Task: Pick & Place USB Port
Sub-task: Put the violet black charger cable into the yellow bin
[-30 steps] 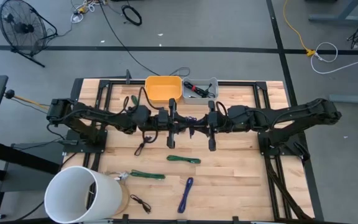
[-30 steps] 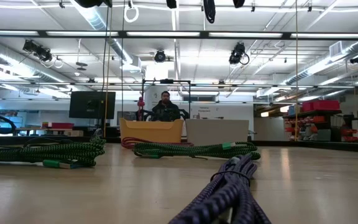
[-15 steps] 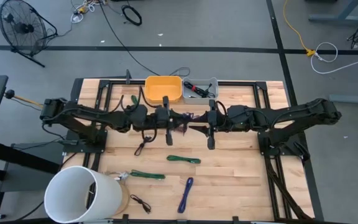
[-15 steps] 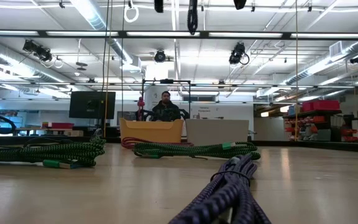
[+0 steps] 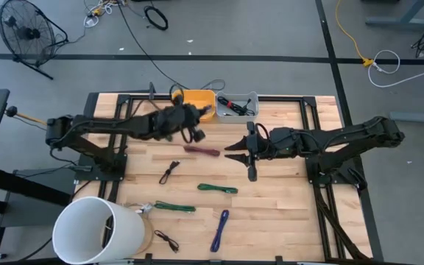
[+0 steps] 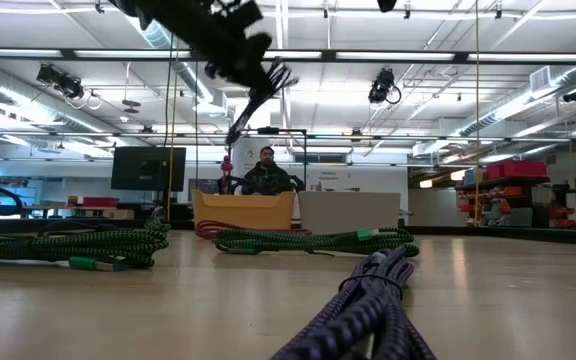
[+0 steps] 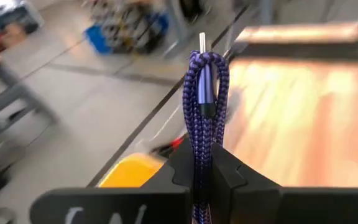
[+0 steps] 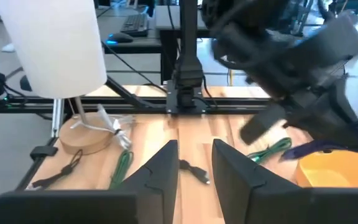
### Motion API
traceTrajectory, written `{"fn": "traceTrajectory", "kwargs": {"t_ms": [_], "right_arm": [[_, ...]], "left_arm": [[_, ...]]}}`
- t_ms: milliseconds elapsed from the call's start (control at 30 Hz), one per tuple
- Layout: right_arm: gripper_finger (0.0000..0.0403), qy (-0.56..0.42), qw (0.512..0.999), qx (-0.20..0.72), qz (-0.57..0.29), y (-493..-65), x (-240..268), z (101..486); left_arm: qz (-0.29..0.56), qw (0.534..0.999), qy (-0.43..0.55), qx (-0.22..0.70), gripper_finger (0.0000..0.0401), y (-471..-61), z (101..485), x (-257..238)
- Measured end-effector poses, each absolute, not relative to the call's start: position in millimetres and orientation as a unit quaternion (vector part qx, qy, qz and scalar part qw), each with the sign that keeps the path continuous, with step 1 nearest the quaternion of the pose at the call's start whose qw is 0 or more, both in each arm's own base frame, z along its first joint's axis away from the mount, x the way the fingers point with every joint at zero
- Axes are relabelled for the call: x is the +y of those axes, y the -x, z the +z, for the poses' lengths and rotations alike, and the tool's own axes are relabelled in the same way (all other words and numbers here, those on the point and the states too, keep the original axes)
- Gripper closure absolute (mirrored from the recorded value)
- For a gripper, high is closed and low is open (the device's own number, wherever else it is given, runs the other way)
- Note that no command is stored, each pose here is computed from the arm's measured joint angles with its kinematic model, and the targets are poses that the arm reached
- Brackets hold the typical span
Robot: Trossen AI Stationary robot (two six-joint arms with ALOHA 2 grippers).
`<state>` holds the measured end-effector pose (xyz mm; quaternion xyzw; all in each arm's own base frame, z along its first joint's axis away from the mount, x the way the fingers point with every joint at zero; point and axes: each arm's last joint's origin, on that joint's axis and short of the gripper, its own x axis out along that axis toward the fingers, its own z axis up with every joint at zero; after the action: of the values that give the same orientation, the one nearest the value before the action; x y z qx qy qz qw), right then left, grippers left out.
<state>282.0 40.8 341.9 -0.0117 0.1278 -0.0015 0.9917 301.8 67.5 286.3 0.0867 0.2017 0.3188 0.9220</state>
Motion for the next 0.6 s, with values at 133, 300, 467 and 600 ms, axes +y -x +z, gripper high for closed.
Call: {"fn": "traceTrajectory", "kwargs": {"t_ms": [133, 300, 467, 600], "right_arm": [[0.0305, 0.011, 0.992, 0.124, -0.002, -282.2, 40.6, 342.6], [0.0305, 0.016, 0.993, 0.120, -0.003, -282.4, 40.5, 343.4], [0.0305, 0.020, 0.993, 0.118, -0.003, -282.5, 40.6, 343.7], [0.0305, 0.020, 0.993, 0.119, -0.003, -282.4, 40.4, 343.7]], "left_arm": [[0.347, 0.898, -0.083, 0.258, 0.0383, -290.2, 277.0, 94.8], [0.388, 0.871, -0.067, 0.292, 0.0384, -279.1, 267.1, 129.5], [0.407, 0.848, -0.067, 0.333, 0.0384, -276.7, 245.9, 161.7], [0.402, 0.832, -0.089, 0.372, 0.0384, -281.0, 222.4, 180.0]]}}
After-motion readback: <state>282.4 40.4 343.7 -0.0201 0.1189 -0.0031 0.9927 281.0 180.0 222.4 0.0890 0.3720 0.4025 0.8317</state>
